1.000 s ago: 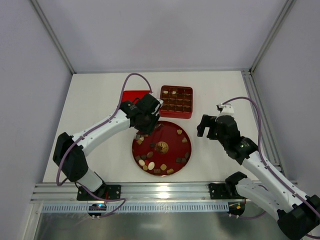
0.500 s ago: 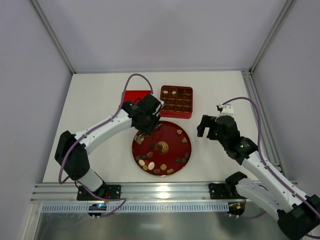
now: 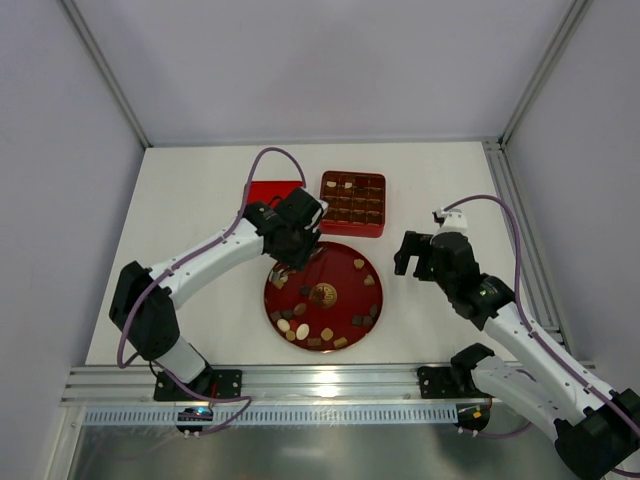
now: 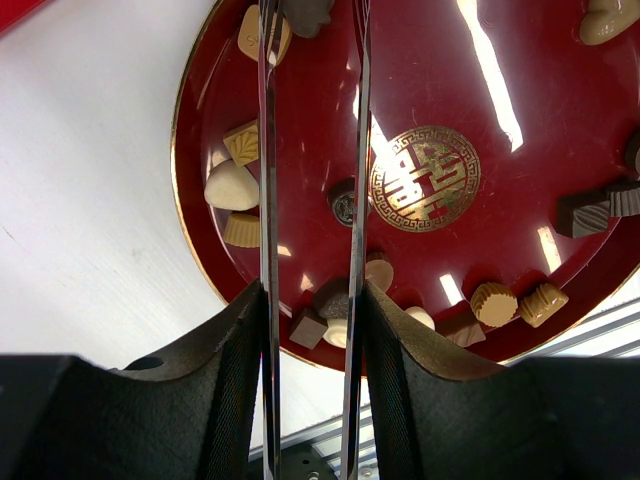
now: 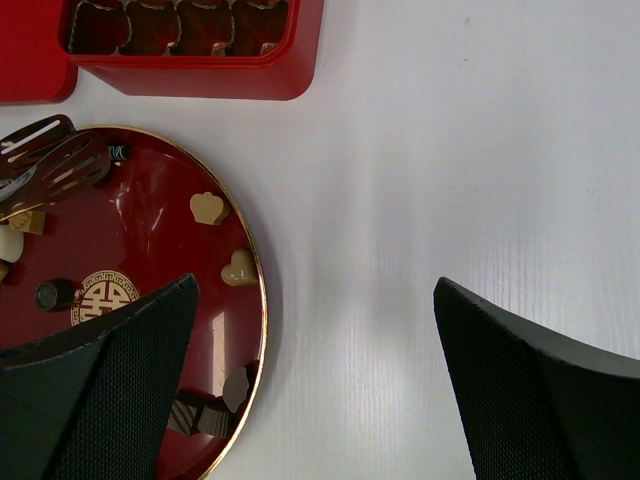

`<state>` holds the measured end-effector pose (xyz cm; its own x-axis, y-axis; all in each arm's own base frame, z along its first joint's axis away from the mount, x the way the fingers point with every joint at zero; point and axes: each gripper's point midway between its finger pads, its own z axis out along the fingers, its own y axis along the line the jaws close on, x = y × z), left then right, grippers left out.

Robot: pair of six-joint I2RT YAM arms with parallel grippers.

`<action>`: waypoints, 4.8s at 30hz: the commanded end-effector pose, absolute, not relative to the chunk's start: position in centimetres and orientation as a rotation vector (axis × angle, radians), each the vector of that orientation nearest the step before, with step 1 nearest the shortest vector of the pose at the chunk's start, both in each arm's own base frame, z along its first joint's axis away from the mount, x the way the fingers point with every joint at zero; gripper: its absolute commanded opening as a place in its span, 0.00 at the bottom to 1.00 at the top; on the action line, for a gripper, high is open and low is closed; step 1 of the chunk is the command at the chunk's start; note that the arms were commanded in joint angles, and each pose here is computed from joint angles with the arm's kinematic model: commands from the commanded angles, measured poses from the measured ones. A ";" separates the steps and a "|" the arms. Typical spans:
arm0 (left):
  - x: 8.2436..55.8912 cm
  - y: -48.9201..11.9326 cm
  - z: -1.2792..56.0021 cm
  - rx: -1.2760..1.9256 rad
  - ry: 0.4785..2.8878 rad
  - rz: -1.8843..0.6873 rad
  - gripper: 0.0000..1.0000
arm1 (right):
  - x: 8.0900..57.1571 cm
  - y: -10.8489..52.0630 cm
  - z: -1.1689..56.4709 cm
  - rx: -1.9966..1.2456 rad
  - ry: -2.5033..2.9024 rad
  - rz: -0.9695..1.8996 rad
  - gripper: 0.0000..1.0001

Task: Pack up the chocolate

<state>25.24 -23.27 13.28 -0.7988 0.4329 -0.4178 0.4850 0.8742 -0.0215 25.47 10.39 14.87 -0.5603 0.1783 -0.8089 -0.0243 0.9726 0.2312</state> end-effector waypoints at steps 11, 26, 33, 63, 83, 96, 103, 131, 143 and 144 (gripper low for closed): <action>25.3 -23.4 14.6 0.662 2.591 -0.185 0.41 | 26.0 10.6 15.9 0.132 2.106 0.293 1.00; 25.1 -23.7 14.0 0.694 2.608 -0.176 0.40 | 26.0 10.6 15.8 0.132 2.109 0.293 1.00; 24.6 -24.2 13.8 0.730 2.618 -0.176 0.38 | 26.0 10.5 16.0 0.132 2.101 0.292 1.00; 24.8 -24.5 14.0 0.745 2.617 -0.128 0.30 | 25.9 10.3 16.2 0.134 2.095 0.285 1.00; 27.8 -28.1 22.9 0.632 2.420 -0.307 0.26 | 26.1 10.5 16.5 0.134 2.089 0.290 1.00; 38.8 -36.5 24.0 0.585 2.223 -0.251 0.24 | 26.5 9.5 18.8 0.140 2.059 0.239 1.00; 42.3 -39.4 21.4 0.587 2.183 -0.229 0.24 | 26.2 8.5 21.3 0.155 2.020 0.205 1.00; 44.8 -40.9 17.9 0.609 2.174 -0.214 0.30 | 25.4 7.7 23.1 0.147 1.991 0.200 1.00; 44.7 -40.9 17.2 0.619 2.185 -0.213 0.38 | 25.4 7.8 22.8 0.147 1.994 0.203 1.00; 44.7 -40.9 17.3 0.620 2.183 -0.213 0.38 | 25.4 7.8 22.7 0.147 1.996 0.202 1.00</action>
<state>43.32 -40.14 14.25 -0.5875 0.4030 -0.7018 0.5055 0.8599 0.0707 25.07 8.14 20.99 -0.4642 0.1861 -0.8660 0.0116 0.9789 0.2042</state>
